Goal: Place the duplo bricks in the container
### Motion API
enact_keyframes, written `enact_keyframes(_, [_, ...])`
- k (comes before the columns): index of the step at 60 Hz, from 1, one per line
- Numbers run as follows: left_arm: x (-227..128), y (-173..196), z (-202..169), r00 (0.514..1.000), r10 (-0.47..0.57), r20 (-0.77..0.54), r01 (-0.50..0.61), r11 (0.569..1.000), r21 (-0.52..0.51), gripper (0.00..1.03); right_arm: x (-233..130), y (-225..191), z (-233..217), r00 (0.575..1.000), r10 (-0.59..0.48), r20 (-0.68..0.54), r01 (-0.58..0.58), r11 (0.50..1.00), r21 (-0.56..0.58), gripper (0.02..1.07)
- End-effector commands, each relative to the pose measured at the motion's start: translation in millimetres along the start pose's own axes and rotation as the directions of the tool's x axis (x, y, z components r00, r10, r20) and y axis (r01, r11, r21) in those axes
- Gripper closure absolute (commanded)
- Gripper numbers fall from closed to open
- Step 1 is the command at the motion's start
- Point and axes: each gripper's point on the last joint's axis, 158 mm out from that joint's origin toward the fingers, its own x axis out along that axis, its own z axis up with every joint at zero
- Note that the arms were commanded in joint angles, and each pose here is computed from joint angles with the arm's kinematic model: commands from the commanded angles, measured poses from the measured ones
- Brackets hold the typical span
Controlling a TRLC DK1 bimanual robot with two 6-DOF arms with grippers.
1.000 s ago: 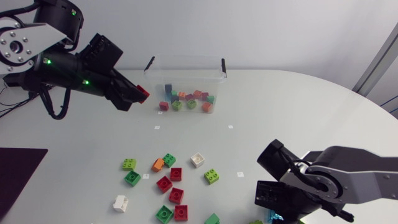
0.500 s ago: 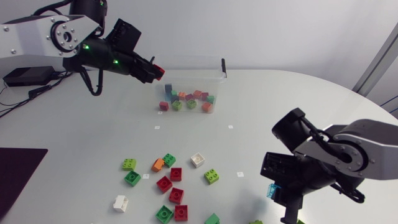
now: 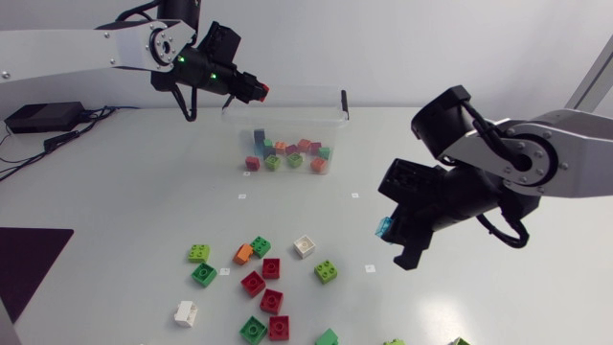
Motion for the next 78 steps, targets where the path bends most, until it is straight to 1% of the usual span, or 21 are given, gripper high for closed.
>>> enact_keyframes(1, [13,6,7,1.000,-0.004,0.017,0.005,0.999,-0.033,0.91,3,-10,15,1.000,-0.002,0.025,0.001,0.999,0.045,0.78])
enact_keyframes(5, [17,12,9,1.000,0.013,0.023,-0.012,0.999,-0.035,0.91,2,-16,23,0.999,-0.011,0.043,0.009,0.999,0.052,0.78])
enact_keyframes(8, [21,22,13,0.999,0.035,0.040,-0.033,0.998,-0.048,0.82,0,-22,34,0.998,-0.020,0.067,0.015,0.998,0.065,0.78])
enact_keyframes(12, [25,32,15,0.997,0.058,0.046,-0.055,0.997,-0.055,0.62,-2,-31,46,0.995,-0.034,0.091,0.027,0.997,0.078,0.78])
enact_keyframes(13, [27,37,15,0.997,0.066,0.048,-0.063,0.996,-0.063,0.50,-3,-34,50,0.994,-0.039,0.102,0.030,0.996,0.083,0.78])
enact_keyframes(14, [27,38,15,0.996,0.069,0.048,-0.066,0.996,-0.065,0.46,-4,-36,54,0.993,-0.041,0.112,0.031,0.996,0.086,0.78])
enact_keyframes(15, [27,39,15,0.996,0.074,0.048,-0.071,0.995,-0.065,0.33,-5,-39,57,0.992,-0.043,0.118,0.032,0.995,0.090,0.78])
enact_keyframes(16, [27,41,15,0.996,0.079,0.050,-0.076,0.995,-0.064,0.24,-5,-40,60,0.992,-0.043,0.122,0.031,0.995,0.094,0.78])
enact_keyframes(17, [27,41,15,0.995,0.081,0.051,-0.078,0.995,-0.062,0.21,-6,-43,63,0.991,-0.046,0.129,0.034,0.994,0.099,0.78])
enact_keyframes(18, [27,42,14,0.995,0.085,0.048,-0.082,0.995,-0.063,0.13,-7,-46,67,0.989,-0.050,0.138,0.035,0.994,0.107,0.78])
enact_keyframes(21, [26,42,14,0.995,0.092,0.046,-0.089,0.994,-0.061,0.05,-10,-55,80,0.983,-0.068,0.170,0.047,0.991,0.124,0.78])
enact_keyframes(32, [6,37,12,0.994,0.097,0.042,-0.095,0.995,-0.041,0.05,-21,-81,120,0.959,-0.116,0.259,0.071,0.982,0.176,0.78])
enact_keyframes(36, [-10,36,11,0.993,0.107,0.051,-0.106,0.994,-0.034,0.05,-21,-89,131,0.951,-0.128,0.282,0.074,0.978,0.195,0.78])
enact_keyframes(40, [-20,30,7,0.992,0.110,0.055,-0.110,0.994,-0.001,0.05,-21,-97,143,0.942,-0.143,0.305,0.079,0.974,0.215,0.78])
enact_keyframes(53, [-65,9,-39,0.995,0.104,-0.012,-0.102,0.989,0.107,0.05,-25,-126,182,0.905,-0.194,0.379,0.088,0.956,0.280,0.78])
enact_keyframes(55, [-67,6,-42,0.995,0.099,-0.016,-0.097,0.989,0.115,0.05,-26,-127,184,0.901,-0.198,0.385,0.088,0.955,0.284,0.78])
enact_keyframes(61, [-82,-15,-71,0.996,0.053,-0.067,-0.039,0.982,0.187,0.05,-29,-142,200,0.881,-0.224,0.418,0.088,0.944,0.319,0.78])
enact_keyframes(64, [-85,-22,-81,0.996,0.038,-0.083,-0.020,0.978,0.206,0.05,-29,-147,203,0.877,-0.231,0.422,0.087,0.939,0.332,0.78])
enact_keyframes(71, [-91,-43,-110,0.989,-0.026,-0.144,0.063,0.965,0.253,0.05,-29,-163,215,0.856,-0.257,0.448,0.086,0.926,0.367,0.78])
enact_keyframes(76, [-92,-61,-135,0.974,-0.083,-0.209,0.144,0.944,0.295,0.05,-29,-170,223,0.846,-0.268,0.462,0.084,0.921,0.380,0.78])
enact_keyframes(78, [-92,-65,-140,0.972,-0.092,-0.217,0.158,0.938,0.307,0.05,-26,-174,228,0.843,-0.270,0.465,0.082,0.919,0.385,0.78])
